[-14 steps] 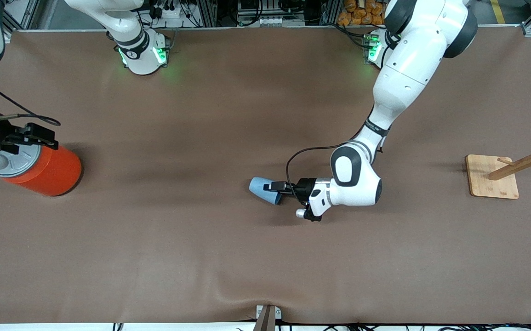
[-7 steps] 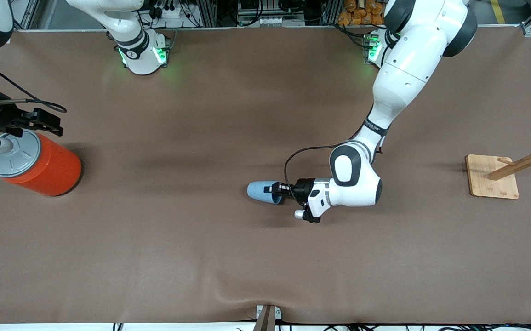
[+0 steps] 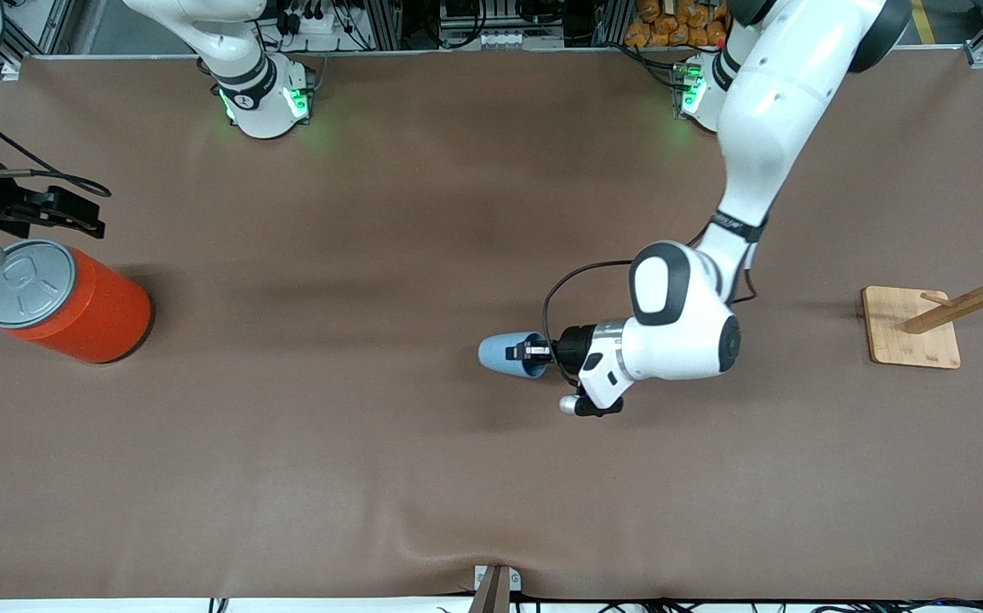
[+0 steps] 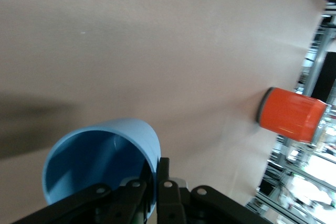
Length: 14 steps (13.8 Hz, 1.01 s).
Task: Flip cup
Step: 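Carry the cup with the left gripper and stand it upright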
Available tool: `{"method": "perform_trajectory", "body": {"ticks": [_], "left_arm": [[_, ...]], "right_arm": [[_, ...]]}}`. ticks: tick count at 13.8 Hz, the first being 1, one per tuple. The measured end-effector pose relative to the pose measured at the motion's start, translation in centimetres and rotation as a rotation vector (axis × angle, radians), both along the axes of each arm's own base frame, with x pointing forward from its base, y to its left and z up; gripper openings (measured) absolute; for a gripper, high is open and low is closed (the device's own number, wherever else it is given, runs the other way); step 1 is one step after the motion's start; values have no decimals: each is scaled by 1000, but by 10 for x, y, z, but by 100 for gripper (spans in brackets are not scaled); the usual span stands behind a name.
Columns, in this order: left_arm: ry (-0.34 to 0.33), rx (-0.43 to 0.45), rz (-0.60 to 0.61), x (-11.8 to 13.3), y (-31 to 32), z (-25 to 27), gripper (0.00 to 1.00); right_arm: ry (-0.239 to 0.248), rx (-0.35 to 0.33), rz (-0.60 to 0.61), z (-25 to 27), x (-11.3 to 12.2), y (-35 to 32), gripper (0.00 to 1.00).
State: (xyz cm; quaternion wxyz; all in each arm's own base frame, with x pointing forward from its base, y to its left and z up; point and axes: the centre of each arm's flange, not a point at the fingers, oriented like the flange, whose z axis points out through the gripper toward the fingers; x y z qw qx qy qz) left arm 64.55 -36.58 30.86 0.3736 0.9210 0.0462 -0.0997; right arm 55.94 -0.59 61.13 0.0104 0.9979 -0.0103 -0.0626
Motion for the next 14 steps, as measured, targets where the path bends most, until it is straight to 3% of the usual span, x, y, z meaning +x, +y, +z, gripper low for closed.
{"method": "perform_trajectory", "body": {"ticks": [3, 6, 10, 14], "left_arm": [[-15, 261, -39, 3, 50, 57, 5], [-85, 525, -58, -11, 93, 91, 5], [-121, 730, -90, -40, 146, 86, 5], [-180, 763, -22, -77, 204, 43, 5]], "right_arm": [[1, 0, 2, 0, 0, 1, 100], [-2, -4, 1, 3, -1, 2, 100], [-22, 4, 3, 14, -6, 4, 100], [-36, 51, -10, 16, -6, 2, 100]]}}
